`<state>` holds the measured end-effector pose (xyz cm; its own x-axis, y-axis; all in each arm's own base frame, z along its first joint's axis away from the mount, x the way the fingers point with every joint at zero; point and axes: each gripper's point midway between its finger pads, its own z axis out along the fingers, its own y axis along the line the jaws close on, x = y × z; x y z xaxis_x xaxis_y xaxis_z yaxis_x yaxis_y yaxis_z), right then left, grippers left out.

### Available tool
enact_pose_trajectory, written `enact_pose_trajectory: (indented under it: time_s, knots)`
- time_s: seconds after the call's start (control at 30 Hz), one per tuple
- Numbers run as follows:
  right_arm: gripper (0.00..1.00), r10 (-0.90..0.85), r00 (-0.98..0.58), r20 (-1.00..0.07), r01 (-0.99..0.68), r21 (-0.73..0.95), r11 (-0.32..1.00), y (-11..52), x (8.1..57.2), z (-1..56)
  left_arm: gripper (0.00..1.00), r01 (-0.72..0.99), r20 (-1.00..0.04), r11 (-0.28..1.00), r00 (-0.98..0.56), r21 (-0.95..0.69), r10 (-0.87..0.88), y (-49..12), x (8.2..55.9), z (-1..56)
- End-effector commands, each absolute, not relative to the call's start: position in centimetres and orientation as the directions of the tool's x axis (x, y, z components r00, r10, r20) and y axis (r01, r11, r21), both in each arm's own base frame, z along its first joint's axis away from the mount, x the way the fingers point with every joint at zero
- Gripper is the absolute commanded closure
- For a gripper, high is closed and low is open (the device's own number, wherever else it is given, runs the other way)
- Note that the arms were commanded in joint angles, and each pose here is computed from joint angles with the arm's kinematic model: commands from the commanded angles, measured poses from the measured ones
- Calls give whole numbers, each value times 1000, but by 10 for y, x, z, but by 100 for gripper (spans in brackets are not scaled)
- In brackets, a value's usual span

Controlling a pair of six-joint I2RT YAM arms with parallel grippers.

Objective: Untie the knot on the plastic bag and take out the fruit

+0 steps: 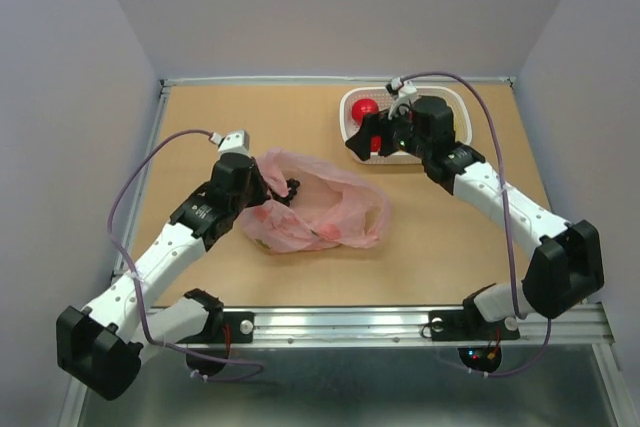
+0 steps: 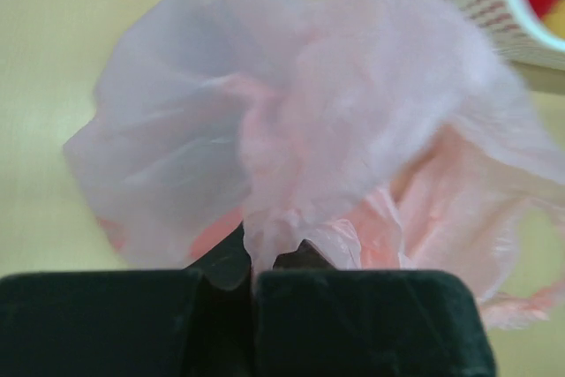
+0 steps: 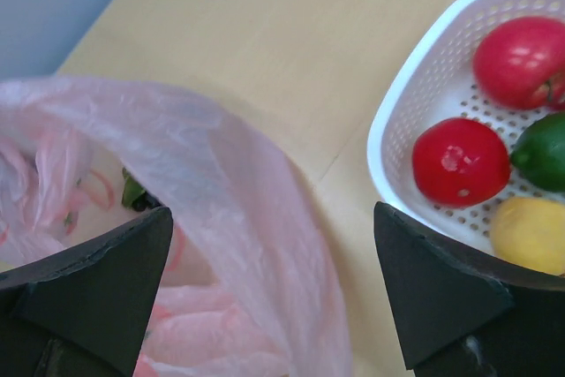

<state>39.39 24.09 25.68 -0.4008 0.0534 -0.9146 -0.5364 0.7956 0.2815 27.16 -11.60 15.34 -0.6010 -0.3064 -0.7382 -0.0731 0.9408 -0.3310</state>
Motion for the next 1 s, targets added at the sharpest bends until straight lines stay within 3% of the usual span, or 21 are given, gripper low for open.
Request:
enact_pose_trajectory:
  time_s: [0.0,0.1,0.27,0.4,0.63,0.97]
  knots:
    - [0,59,-381,-923,-596,294,747,242,365,265,100,155,-844,919,-472,-363,-254,-174,290,245]
    - [0,70,-355,-932,-577,277,768,232,358,271,100,266,-827,870,-509,-416,-240,-218,274,260]
    - [0,74,-351,-933,-592,283,754,232,349,274,100,327,-791,836,-582,-441,-190,-244,246,229]
    - [0,69,-367,-928,-619,299,726,238,343,272,100,141,-756,905,-609,-402,-241,-204,245,181]
    - [3,-3,-431,-902,-703,334,628,271,312,255,100,-121,-644,919,-679,-374,-352,-150,227,108]
    - [11,-201,-576,-792,-742,403,536,341,252,171,100,-256,-612,864,-621,-433,-490,-125,209,98]
